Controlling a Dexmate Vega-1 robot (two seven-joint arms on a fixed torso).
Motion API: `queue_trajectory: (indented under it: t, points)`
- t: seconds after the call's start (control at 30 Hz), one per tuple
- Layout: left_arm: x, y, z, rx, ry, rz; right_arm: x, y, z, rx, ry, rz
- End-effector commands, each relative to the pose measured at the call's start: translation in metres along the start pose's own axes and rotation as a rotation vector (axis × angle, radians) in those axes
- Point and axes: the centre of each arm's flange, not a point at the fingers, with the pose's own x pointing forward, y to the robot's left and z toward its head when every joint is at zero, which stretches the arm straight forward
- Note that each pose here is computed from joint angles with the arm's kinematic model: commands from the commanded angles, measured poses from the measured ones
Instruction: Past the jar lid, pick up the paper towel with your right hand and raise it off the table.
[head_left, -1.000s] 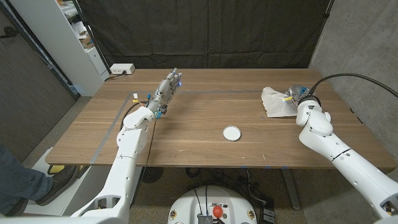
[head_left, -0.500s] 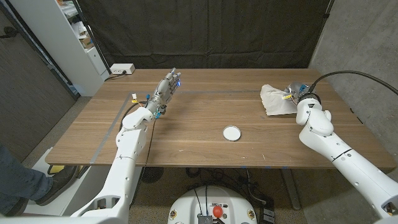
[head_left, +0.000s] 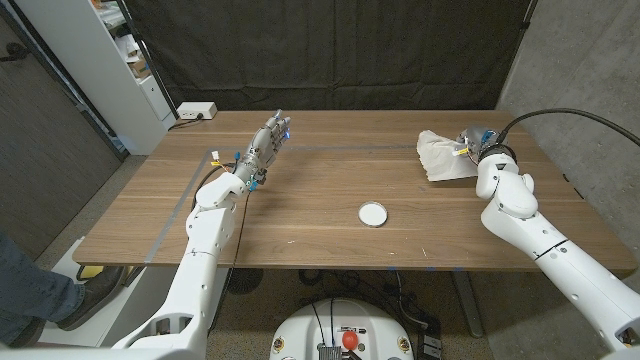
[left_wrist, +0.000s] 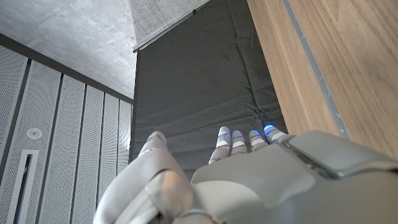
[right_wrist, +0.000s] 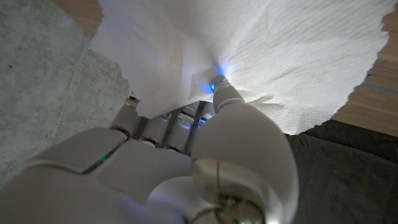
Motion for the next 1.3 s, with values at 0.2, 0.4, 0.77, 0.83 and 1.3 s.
queue_trajectory:
  t: [0.2,0.4,0.77,0.83,1.3]
  points:
    - [0.002,0.003,-0.002,-0.004,0.001,-0.002,-0.006,-0.016,0.003,0.011,-0.015,-0.028]
    - [0.002,0.004,-0.001,-0.004,-0.001,-0.002,-0.005,-0.020,0.003,0.009,-0.016,-0.034]
    - [0.005,0.005,-0.001,-0.008,-0.001,-0.004,-0.006,-0.032,0.005,0.004,-0.028,-0.054]
    - [0.006,0.005,0.000,-0.007,-0.002,-0.006,-0.006,-0.033,0.005,0.006,-0.024,-0.057]
    - [0.008,0.006,0.001,-0.006,-0.003,-0.006,-0.006,-0.041,0.006,0.009,-0.031,-0.072]
